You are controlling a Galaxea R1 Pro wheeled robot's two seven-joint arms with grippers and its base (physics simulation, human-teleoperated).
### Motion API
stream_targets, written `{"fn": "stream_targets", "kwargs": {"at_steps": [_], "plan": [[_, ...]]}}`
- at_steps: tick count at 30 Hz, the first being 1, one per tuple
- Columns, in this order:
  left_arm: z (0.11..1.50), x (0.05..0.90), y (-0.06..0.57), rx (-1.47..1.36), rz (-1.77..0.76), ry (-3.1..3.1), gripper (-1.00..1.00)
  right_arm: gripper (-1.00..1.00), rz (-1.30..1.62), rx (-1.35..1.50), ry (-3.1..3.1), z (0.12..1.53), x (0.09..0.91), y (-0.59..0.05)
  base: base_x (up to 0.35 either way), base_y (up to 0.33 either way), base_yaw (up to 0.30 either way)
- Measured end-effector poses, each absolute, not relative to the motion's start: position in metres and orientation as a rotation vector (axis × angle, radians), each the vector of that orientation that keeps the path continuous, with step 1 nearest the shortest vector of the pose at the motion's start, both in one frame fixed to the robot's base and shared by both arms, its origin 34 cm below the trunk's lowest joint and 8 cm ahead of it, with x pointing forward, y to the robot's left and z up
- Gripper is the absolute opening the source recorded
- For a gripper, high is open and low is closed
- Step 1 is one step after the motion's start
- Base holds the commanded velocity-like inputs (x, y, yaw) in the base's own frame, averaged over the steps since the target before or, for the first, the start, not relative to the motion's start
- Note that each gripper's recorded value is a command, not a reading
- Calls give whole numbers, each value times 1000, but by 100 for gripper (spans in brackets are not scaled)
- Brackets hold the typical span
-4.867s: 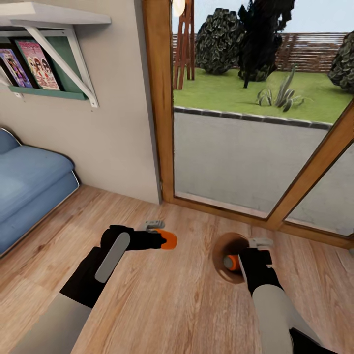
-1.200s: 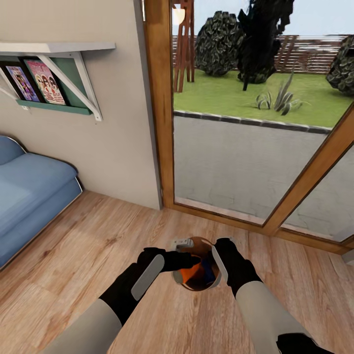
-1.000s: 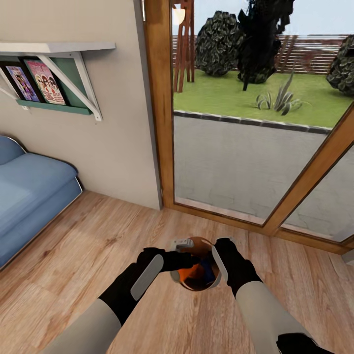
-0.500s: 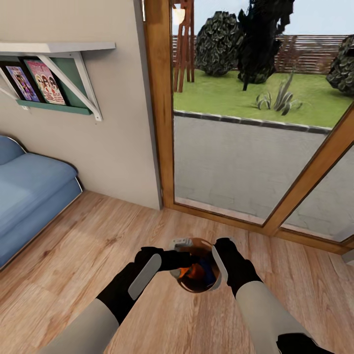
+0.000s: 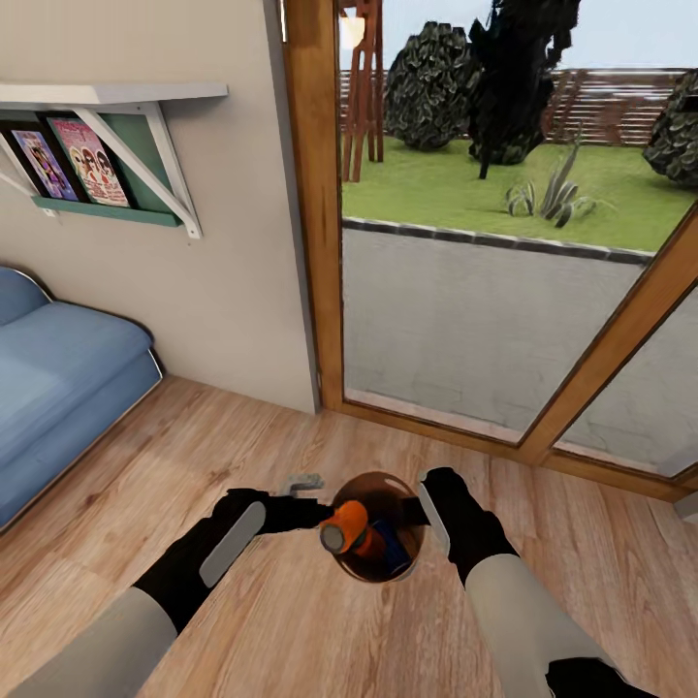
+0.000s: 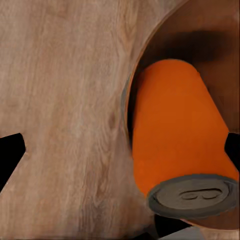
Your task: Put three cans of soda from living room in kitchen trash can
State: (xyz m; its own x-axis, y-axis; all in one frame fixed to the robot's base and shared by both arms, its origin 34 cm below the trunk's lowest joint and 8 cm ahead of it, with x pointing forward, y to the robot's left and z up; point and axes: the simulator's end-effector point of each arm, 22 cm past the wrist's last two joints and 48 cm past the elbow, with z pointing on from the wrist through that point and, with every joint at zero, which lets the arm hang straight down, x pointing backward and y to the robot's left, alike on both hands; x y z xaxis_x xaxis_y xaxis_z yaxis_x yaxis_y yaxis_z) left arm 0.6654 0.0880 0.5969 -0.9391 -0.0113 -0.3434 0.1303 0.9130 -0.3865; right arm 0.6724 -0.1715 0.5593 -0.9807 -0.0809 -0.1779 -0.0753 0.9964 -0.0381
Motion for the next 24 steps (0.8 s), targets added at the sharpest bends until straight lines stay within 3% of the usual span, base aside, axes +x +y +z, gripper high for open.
{"fn": "stream_targets", "kwargs": {"at_steps": [11, 24], "plan": [[581, 669, 167, 61, -419, 2762, 100, -100, -29, -105, 2961, 559, 672, -171, 0, 0, 0], [554, 657, 211, 0, -308, 2813, 100, -100, 17, -115, 3017, 557, 660, -168, 0, 0, 0]]}}
